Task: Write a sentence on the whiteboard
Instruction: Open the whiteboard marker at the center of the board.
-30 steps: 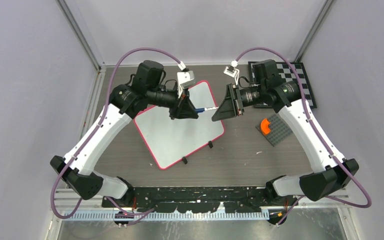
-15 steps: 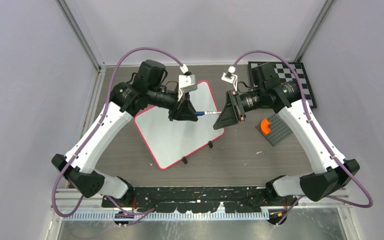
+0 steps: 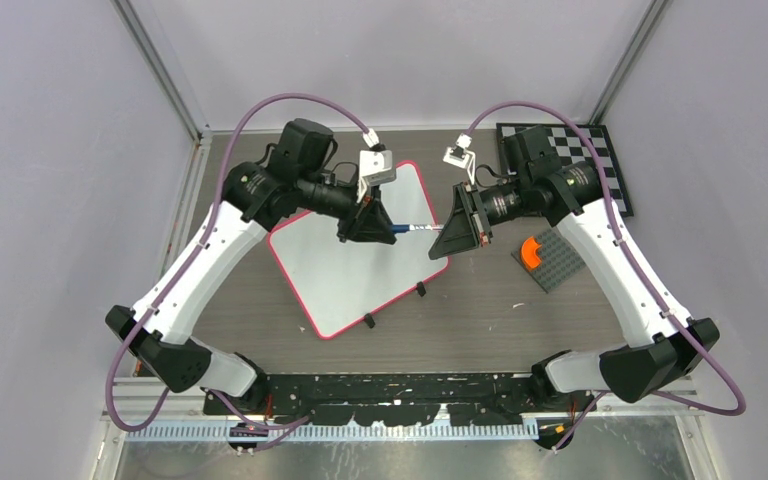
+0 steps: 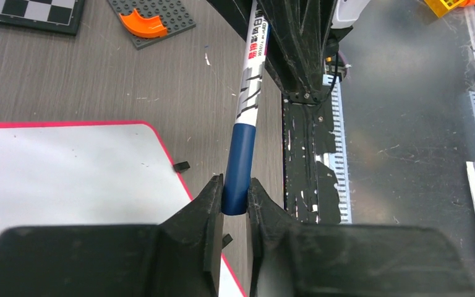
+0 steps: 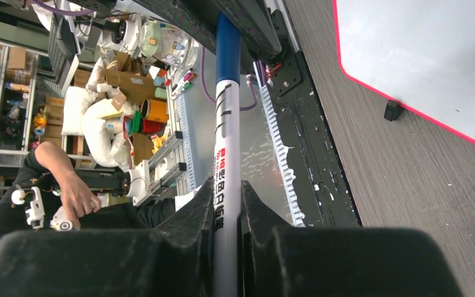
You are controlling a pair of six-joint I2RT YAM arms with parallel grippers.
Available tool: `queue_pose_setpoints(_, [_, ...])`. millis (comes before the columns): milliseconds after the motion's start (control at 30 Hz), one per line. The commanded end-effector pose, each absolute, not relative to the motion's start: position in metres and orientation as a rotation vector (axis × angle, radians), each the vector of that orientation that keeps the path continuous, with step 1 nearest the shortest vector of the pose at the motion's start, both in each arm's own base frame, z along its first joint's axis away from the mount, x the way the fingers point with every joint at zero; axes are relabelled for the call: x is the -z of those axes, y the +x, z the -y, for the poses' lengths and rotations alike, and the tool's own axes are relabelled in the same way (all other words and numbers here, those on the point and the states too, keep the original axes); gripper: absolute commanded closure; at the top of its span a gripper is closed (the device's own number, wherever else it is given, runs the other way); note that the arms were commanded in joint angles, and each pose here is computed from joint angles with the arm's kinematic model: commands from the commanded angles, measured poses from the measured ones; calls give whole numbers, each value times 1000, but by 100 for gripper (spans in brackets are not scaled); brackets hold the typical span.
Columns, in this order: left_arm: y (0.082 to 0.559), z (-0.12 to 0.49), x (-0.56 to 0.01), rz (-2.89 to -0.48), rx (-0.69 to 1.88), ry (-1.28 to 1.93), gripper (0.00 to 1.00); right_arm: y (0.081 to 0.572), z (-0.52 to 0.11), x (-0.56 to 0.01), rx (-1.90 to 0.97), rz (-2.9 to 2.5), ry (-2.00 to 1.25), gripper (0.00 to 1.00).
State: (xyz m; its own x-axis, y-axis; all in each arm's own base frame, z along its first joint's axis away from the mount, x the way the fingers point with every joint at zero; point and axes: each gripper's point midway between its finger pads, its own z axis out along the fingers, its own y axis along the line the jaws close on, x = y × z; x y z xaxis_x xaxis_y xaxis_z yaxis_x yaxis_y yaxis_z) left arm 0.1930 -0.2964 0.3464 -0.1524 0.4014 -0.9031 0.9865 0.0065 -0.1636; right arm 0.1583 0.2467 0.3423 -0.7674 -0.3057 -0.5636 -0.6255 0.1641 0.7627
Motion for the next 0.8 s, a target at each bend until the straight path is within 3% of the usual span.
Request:
queue_pose_setpoints(0, [209, 297, -367, -1549, 1026, 1399, 82, 144, -244, -354, -1628, -2103, -961, 100])
queue_pose_setpoints(100, [213, 302, -373, -1553, 1046, 1360, 75, 143, -246, -352, -1636, -2106, -958, 100])
queue_pose_setpoints(500, [241, 309, -385, -1541, 955, 1286, 70, 132, -248, -346, -1641, -2121, -1004, 100])
queue_pose_setpoints(633, [220, 313, -387, -1489, 1071, 1355, 61, 133, -247, -347, -1628, -2121, -1003, 100])
queue_pose_setpoints(767, [187, 316, -381, -1440, 1164, 1476, 66, 134, -248, -348, -1630, -2119, -1005, 100])
